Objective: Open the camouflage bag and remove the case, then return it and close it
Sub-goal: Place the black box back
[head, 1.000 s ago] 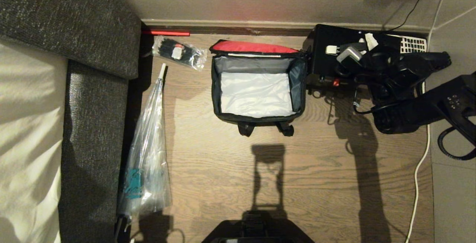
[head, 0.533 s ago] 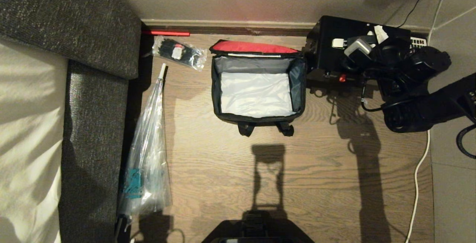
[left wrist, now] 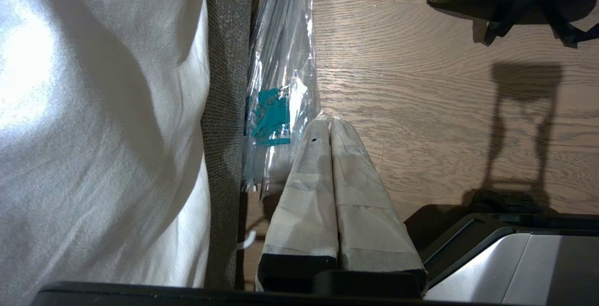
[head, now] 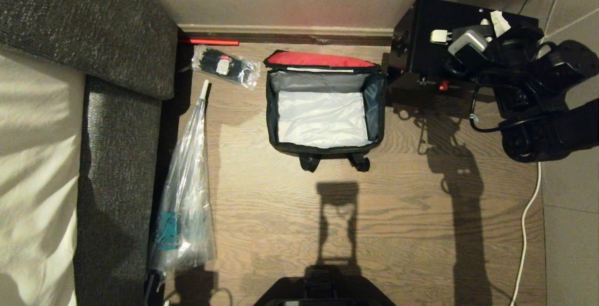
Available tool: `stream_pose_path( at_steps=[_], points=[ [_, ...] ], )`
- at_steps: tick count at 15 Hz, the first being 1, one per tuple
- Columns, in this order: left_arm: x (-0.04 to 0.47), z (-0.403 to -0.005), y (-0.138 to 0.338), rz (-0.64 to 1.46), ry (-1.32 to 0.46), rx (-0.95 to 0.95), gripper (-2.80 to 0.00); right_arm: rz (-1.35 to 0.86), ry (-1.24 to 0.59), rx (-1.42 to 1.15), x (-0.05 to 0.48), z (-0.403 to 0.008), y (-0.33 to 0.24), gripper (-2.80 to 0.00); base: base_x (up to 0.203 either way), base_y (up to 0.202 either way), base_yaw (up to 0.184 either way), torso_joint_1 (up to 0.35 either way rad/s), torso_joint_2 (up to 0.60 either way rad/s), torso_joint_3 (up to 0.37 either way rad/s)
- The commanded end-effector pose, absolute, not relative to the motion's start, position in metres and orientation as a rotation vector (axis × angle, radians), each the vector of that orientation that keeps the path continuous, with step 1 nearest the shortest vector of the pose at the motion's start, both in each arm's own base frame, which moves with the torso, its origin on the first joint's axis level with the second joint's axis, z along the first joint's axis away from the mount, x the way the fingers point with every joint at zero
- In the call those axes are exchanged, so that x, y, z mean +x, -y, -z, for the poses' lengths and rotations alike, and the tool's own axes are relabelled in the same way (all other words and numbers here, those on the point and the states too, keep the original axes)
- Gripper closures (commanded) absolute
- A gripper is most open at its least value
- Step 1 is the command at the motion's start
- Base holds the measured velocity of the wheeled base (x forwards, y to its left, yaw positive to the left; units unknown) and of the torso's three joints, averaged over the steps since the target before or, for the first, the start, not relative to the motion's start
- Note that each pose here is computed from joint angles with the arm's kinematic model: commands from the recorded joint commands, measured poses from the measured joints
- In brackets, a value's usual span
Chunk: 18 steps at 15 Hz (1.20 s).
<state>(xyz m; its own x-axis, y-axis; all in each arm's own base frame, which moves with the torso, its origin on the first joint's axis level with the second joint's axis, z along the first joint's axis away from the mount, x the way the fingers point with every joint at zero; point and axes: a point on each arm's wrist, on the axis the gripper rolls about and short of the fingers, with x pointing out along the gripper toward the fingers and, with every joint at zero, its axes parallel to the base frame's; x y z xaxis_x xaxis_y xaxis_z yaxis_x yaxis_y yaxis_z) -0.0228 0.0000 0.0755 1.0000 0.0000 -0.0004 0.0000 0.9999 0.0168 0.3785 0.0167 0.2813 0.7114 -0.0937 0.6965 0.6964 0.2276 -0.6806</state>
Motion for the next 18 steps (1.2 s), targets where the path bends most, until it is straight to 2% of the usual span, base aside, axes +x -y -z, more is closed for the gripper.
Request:
stream_pose_path(
  at_steps=[1,11,18],
  points=[
    [-0.023,-0.075,0.000,0.000,0.000,0.017,0.00,0.619,0.621,-1.227,0.363,-0.296,-0.016,0.00,0.000,0.000,0.000,0.000,0.00,0.000],
    [-0.023,-0.075,0.000,0.000,0.000,0.017,0.00,0.581,0.632,-1.205,0.336,-0.313,-0.048,0.00,0.000,0.000,0.000,0.000,0.00,0.000],
    [-0.023,-0.075,0.000,0.000,0.000,0.017,0.00,0.574,0.629,-1.210,0.321,-0.325,-0.047,0.00,0.000,0.000,0.000,0.000,0.00,0.000]
  ],
)
